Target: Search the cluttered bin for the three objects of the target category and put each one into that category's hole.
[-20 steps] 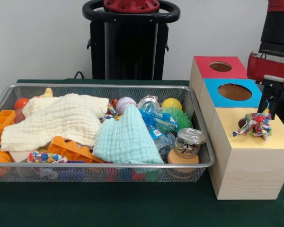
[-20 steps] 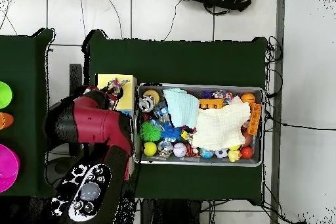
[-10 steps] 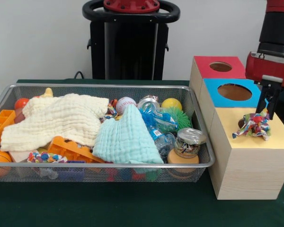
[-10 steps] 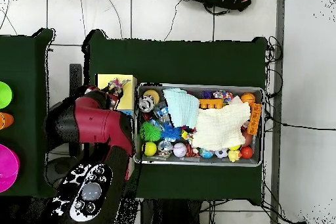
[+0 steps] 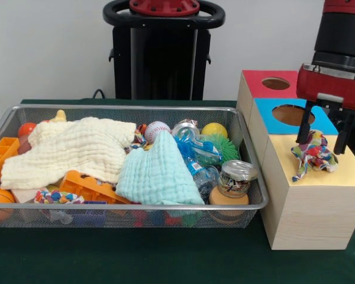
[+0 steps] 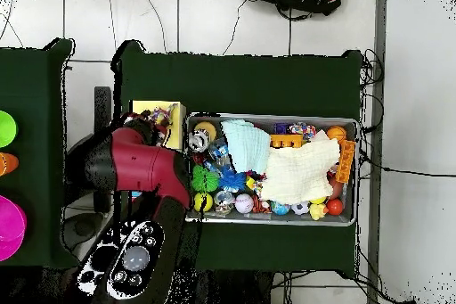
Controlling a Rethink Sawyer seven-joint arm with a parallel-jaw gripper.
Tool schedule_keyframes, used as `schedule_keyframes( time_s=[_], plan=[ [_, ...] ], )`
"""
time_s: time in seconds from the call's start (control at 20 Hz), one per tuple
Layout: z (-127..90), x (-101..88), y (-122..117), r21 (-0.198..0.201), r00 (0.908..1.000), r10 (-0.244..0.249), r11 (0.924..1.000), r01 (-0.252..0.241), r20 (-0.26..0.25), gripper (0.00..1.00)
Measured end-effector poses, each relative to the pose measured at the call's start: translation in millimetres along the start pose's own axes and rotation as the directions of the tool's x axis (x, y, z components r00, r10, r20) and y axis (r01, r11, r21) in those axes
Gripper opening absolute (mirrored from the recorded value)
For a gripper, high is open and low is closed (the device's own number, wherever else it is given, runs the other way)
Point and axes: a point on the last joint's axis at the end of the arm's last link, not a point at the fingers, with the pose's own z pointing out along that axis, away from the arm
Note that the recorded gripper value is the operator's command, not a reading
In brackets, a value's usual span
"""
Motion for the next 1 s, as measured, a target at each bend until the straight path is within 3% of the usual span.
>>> schedule_keyframes(
  time_s=[0.3, 1.0],
  plan=[
    [1, -5.1, -7, 0.004, 0.9999, 0.014, 0.9999, -0.014, 0.003, 1.00],
    [-1, 4.4, -19, 0.016, 0.9994, 0.031, 0.9994, -0.031, -0.011, 1.00]
  ],
)
